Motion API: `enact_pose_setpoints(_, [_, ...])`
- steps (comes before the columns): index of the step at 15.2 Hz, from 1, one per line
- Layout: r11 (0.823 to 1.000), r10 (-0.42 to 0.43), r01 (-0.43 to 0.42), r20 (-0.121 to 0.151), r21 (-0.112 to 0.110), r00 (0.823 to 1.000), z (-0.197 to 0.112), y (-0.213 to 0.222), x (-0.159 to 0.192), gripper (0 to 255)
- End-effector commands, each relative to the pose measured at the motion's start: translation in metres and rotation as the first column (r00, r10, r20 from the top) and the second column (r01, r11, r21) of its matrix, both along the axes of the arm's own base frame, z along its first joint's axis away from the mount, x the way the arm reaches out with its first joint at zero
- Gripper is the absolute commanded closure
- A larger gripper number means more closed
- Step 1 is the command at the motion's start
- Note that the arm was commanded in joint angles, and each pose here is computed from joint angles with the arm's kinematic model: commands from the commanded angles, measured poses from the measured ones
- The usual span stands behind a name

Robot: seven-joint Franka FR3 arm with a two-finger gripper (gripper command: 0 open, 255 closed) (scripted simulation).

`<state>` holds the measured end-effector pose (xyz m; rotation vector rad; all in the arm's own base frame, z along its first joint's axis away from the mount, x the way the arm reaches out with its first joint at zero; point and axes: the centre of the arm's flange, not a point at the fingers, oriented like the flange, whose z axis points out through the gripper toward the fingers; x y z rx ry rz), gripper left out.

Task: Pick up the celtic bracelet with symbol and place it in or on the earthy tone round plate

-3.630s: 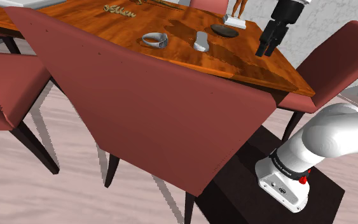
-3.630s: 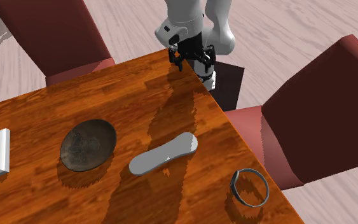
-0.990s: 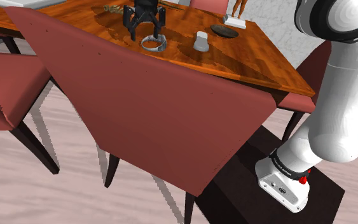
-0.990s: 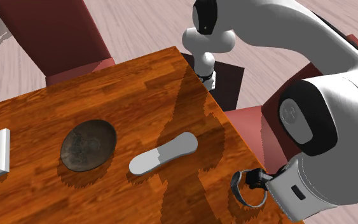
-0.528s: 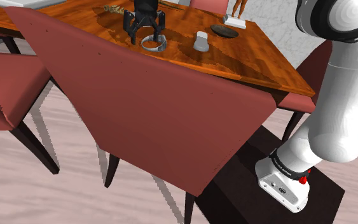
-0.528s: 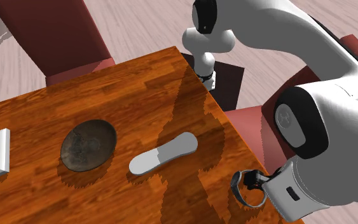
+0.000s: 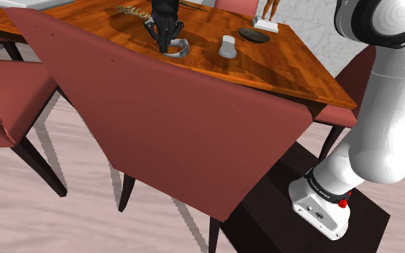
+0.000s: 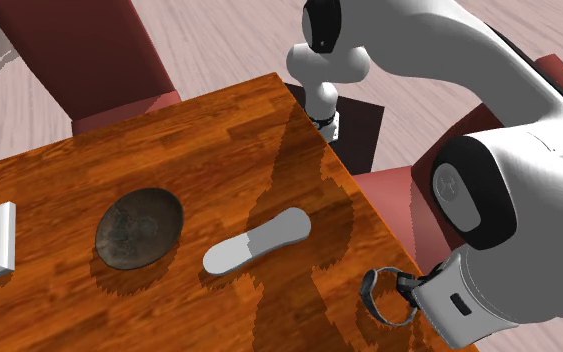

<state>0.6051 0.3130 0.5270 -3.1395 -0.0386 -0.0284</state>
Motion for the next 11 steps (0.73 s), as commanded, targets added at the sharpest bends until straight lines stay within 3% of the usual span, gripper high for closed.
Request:
enact_pose_setpoints(1, [1.000,0.000,0.000,0.000,0.000,1.000,0.000,0.000,0.000,255])
enact_pose_setpoints(4, [1.000,0.000,0.000,0.000,0.000,1.000,0.000,0.000,0.000,255])
enact_pose_setpoints(11, [1.000,0.000,0.000,0.000,0.000,1.000,0.037,0.000,0.000,255])
